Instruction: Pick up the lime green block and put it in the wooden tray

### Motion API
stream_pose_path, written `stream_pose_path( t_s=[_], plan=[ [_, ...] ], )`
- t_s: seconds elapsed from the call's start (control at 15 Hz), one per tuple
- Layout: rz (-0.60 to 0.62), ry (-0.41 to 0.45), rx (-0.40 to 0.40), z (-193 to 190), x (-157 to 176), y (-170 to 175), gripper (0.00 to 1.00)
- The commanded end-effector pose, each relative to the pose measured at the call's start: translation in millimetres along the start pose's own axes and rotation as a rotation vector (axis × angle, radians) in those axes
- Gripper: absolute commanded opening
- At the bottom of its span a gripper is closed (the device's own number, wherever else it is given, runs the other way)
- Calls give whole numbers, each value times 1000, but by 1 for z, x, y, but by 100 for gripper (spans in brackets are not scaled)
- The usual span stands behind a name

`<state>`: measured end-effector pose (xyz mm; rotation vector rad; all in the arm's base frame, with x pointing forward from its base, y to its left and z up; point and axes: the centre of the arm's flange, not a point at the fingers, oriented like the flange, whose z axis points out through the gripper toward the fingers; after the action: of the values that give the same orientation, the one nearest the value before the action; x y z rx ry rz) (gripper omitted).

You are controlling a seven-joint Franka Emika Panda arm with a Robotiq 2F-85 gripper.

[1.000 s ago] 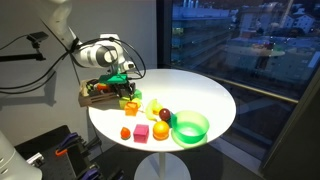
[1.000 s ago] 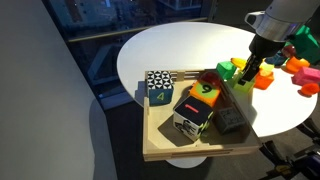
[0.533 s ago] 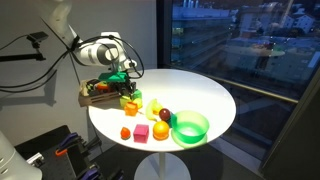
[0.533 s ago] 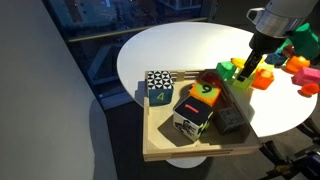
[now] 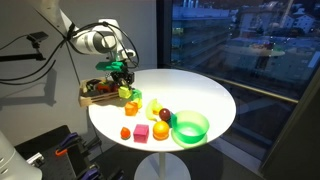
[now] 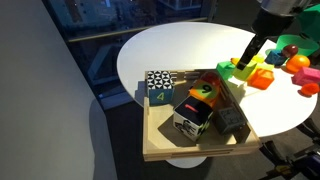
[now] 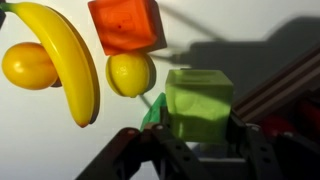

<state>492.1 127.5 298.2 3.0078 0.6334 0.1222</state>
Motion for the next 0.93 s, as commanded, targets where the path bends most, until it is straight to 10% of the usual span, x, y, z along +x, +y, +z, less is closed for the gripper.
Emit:
stream_pose_path(
  t_s=[0.0, 0.87],
  plan=[
    [42, 25, 11, -30, 10, -16, 30],
    [93, 134, 62, -61, 47, -78, 30]
  ],
)
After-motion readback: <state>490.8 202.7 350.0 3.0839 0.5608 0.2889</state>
